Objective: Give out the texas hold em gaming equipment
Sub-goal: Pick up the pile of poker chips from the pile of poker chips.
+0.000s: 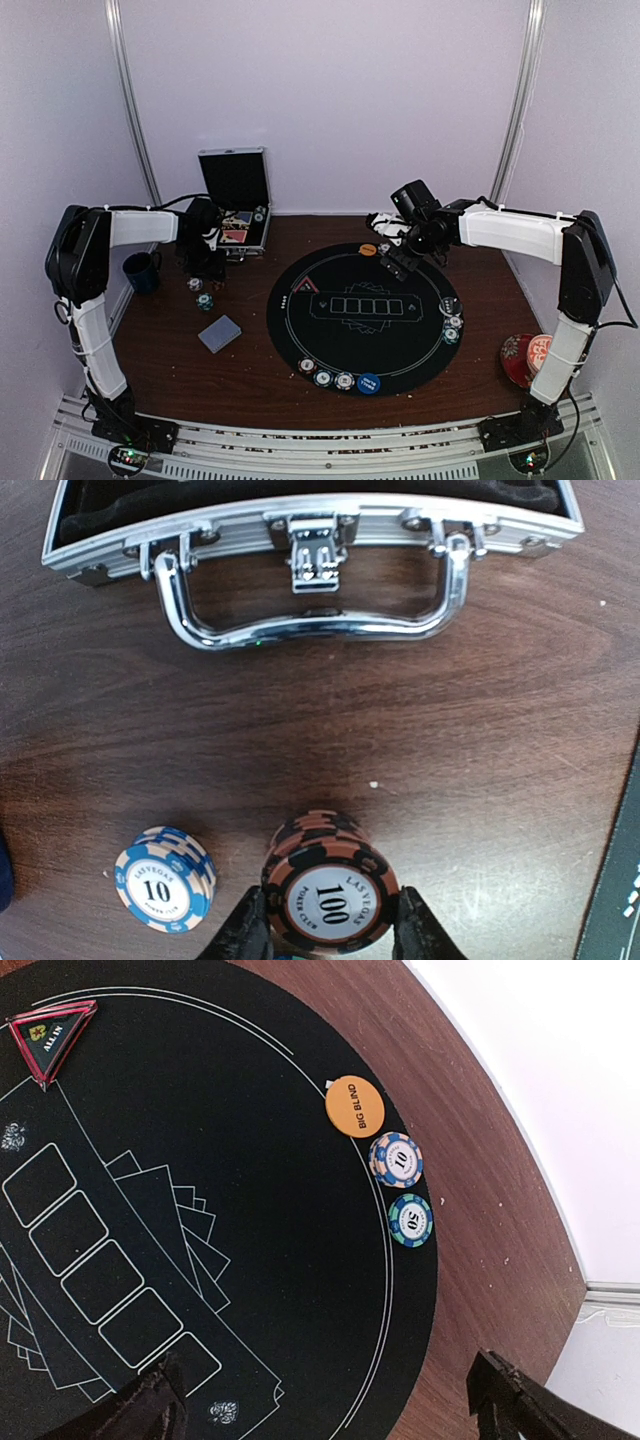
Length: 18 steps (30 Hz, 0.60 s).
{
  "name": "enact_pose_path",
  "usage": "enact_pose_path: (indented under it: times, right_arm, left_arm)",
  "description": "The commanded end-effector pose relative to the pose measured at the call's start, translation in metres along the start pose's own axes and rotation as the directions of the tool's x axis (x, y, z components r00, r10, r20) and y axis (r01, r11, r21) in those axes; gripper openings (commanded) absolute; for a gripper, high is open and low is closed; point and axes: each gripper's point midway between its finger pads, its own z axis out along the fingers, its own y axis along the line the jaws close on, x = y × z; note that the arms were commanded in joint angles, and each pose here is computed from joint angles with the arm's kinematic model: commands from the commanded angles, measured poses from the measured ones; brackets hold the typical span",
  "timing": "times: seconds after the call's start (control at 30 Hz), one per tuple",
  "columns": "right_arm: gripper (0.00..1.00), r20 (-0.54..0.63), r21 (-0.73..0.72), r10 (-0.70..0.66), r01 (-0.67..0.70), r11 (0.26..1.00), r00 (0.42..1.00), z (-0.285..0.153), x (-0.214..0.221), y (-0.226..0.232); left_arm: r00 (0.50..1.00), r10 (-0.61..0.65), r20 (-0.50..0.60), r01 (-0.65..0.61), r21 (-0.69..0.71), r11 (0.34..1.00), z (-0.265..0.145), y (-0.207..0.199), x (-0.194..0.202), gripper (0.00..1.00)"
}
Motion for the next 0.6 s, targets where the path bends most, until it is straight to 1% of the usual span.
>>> enact_pose_path:
  times: [0.0,0.37,0.57]
  right_arm:
    - [1.00,0.004,0.019,-0.004,0.004,1.000,1.000,-0.001,-0.001,-0.001]
    - [1.00,0.007,0.022,-0.003,0.003,1.000,1.000,-0.002,-0.002,-0.002]
    - [1.00,0.005,0.021,-0.004,0.004,1.000,1.000,-0.001,-0.001,-0.002]
  left_arm:
    - [0.996,-0.021,0.086,0.018,0.032,0.999,-0.024,-0.002,-0.019,0.28]
    - [0.992,-0.023,0.126,0.018,0.035,0.999,-0.040,-0.001,-0.026,0.28]
    - [0.997,-0.010,0.082,0.008,0.028,1.000,-0.024,-0.001,-0.017,0.31]
